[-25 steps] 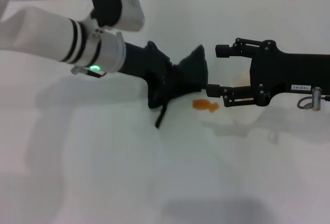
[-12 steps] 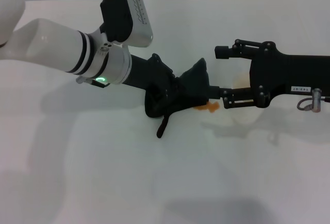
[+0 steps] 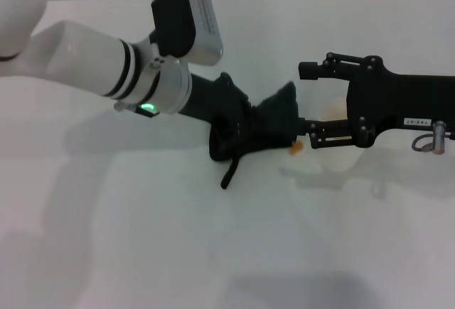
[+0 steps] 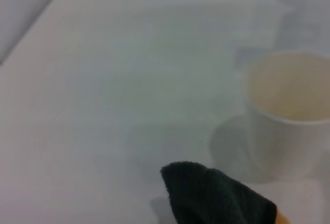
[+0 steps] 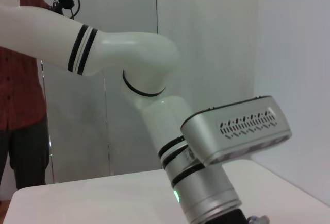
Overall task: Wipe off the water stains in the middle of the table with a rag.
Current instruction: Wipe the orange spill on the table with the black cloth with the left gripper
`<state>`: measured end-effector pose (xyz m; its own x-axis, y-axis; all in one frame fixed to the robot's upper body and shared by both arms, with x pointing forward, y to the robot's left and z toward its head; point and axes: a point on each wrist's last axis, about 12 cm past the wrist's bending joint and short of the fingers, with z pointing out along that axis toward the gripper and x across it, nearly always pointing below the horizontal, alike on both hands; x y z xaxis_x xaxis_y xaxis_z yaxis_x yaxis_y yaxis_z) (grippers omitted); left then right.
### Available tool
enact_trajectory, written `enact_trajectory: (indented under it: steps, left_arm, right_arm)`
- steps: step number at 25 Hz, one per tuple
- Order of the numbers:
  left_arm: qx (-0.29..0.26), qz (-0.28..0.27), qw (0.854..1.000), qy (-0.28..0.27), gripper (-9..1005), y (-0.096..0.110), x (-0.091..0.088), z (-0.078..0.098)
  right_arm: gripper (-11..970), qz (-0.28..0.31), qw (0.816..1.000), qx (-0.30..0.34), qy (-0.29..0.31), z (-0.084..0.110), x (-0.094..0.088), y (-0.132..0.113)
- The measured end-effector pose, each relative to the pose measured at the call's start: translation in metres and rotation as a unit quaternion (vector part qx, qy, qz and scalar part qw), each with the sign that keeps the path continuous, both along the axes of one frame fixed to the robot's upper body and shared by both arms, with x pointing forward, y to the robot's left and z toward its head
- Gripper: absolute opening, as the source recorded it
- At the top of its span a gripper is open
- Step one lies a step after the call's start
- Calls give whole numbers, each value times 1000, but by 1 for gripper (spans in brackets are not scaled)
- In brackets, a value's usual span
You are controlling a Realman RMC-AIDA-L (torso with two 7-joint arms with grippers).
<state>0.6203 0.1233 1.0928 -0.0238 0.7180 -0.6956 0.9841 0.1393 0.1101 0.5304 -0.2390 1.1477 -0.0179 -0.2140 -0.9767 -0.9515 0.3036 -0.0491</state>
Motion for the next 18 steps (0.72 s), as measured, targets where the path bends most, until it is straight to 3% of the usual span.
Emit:
enact_trajectory:
  steps: [9, 18]
  left_arm:
    - [-4, 16, 999, -47, 83, 6, 12, 14]
    - [-8, -19, 998, -52, 83, -12, 4, 9]
  right_arm:
    - [857, -2, 1000, 0, -1, 0, -2, -2]
    - [857, -3, 1000, 5, -2, 1, -2, -2]
